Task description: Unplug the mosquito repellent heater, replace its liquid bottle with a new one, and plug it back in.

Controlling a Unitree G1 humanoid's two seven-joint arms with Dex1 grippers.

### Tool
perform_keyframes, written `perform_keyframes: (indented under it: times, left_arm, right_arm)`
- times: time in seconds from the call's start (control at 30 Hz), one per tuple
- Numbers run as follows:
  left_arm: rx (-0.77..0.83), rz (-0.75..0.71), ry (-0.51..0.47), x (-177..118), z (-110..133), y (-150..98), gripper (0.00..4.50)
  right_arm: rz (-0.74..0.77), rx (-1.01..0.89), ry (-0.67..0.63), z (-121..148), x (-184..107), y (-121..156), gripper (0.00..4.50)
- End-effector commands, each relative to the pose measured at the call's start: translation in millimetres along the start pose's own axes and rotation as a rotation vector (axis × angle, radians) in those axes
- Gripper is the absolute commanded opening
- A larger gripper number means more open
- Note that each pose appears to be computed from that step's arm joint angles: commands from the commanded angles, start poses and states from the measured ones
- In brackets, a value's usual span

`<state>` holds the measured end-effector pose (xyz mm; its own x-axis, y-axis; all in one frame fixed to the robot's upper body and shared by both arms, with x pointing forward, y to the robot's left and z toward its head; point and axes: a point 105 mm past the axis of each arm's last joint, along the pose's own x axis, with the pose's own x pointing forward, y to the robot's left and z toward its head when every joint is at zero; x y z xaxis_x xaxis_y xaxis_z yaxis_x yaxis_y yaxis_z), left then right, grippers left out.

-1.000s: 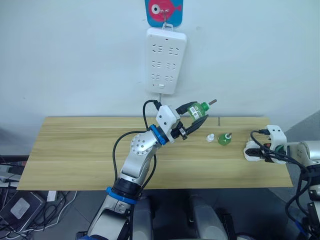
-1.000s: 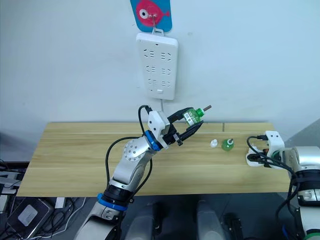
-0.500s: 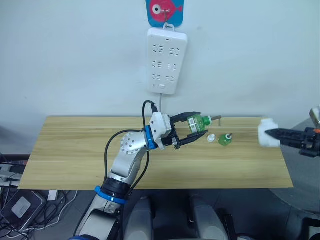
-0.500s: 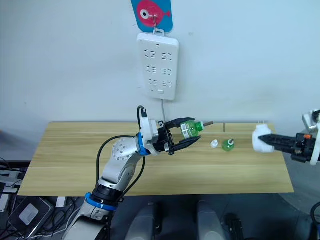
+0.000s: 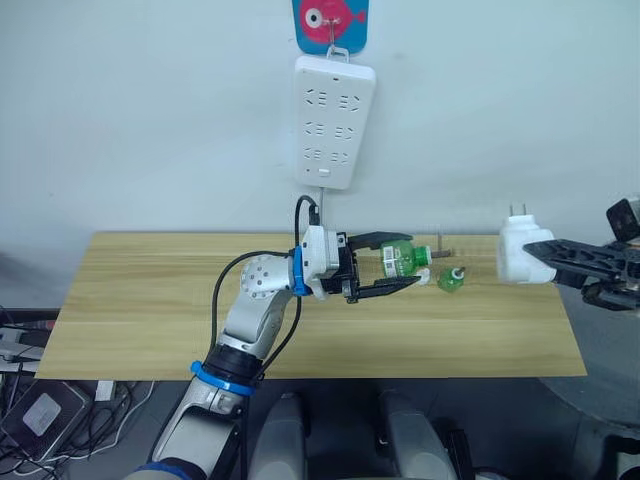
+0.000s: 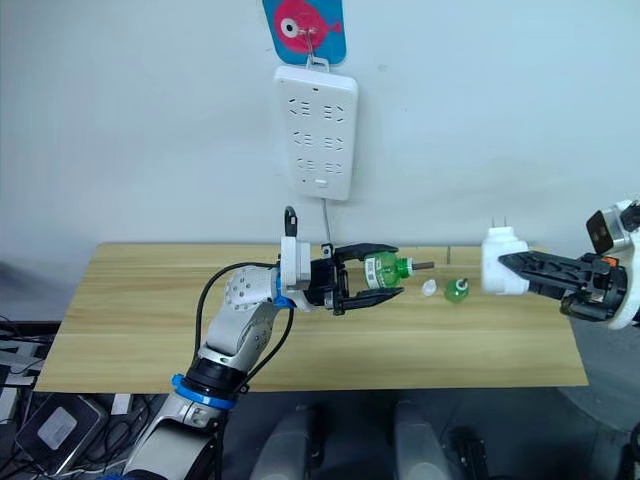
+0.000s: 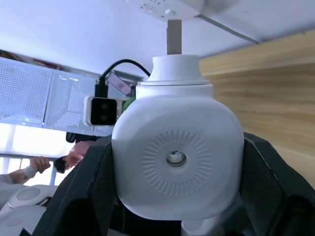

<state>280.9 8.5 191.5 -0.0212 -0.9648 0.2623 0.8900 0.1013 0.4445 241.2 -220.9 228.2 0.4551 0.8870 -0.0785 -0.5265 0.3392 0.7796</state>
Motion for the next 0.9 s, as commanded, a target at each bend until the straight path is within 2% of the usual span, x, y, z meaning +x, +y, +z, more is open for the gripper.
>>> perform_keyframes:
  times: [0.03, 0.4, 0.9]
  left_arm:
    - [0.034, -0.020, -0.043, 6, 9, -1, 2.34]
    - [0.031, -0.034, -0.055, 18, 8, -1, 2.34]
    - [0.032, -0.031, -0.042, 13, 8, 1, 2.34]
  right_arm:
    - [0.061, -0.069, -0.003, 1, 9, 17, 2.97]
    - [0.128, -0.115, -0.009, -9, 32, 22, 2.97]
    - [0.161, -0.123, 0.019, -11, 31, 28, 2.97]
